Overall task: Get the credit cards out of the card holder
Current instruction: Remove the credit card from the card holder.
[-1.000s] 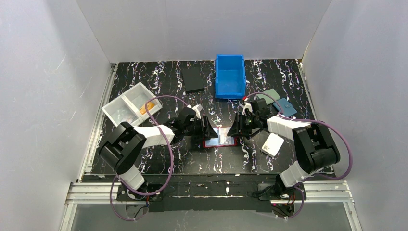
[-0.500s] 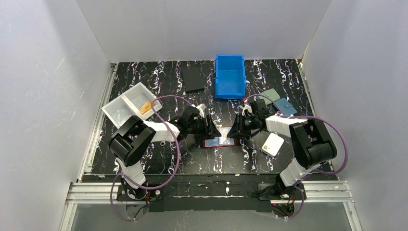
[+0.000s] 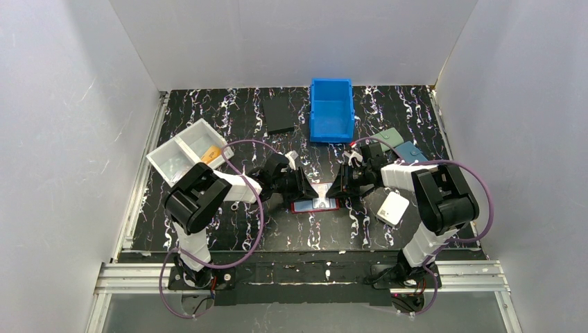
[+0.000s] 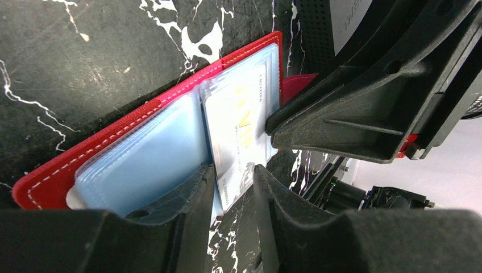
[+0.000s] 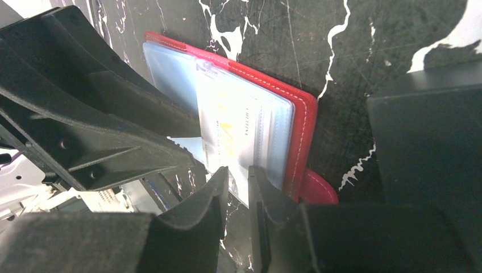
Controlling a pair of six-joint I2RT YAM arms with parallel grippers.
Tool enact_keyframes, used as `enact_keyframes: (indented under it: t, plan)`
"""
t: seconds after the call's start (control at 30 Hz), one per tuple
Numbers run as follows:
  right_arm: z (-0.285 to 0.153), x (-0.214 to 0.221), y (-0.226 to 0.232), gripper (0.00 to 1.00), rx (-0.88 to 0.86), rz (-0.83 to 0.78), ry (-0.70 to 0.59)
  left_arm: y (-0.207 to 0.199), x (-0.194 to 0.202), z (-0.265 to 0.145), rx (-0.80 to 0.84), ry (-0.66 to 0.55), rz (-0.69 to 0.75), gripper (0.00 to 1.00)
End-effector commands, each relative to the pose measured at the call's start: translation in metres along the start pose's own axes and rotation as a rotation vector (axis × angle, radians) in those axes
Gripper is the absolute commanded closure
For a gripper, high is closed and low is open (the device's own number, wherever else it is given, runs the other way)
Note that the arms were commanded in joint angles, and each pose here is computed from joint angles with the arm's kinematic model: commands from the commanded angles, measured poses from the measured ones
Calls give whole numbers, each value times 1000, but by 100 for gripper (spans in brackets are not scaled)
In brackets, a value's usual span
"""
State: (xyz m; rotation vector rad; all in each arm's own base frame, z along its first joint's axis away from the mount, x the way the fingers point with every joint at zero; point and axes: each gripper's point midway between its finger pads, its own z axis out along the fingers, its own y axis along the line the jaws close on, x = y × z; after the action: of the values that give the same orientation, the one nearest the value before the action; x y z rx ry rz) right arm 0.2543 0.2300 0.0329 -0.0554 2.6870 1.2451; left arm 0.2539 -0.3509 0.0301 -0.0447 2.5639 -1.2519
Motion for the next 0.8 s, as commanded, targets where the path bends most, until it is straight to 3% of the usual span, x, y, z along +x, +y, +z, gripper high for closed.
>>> enact_keyframes:
  t: [0.0,0.17,0.3,0.43,0.53,0.6,0.77]
  plan:
    - [11,5,-13,74,43,14,23,4,8,7,-3,28,-37,71]
    - [13,7,-20,79,65,25,33,7,11,11,-3,34,-94,72]
    - [14,9,-26,81,89,28,48,-2,6,11,38,12,-127,99]
    - [16,11,-24,82,72,33,61,-13,3,13,87,14,-144,100]
    - [16,12,-22,83,59,31,65,-15,4,15,98,21,-153,94]
    - [16,12,-22,83,61,30,63,-16,4,15,108,21,-153,100]
    - [13,11,-37,83,151,8,56,-1,2,4,74,-21,-137,100]
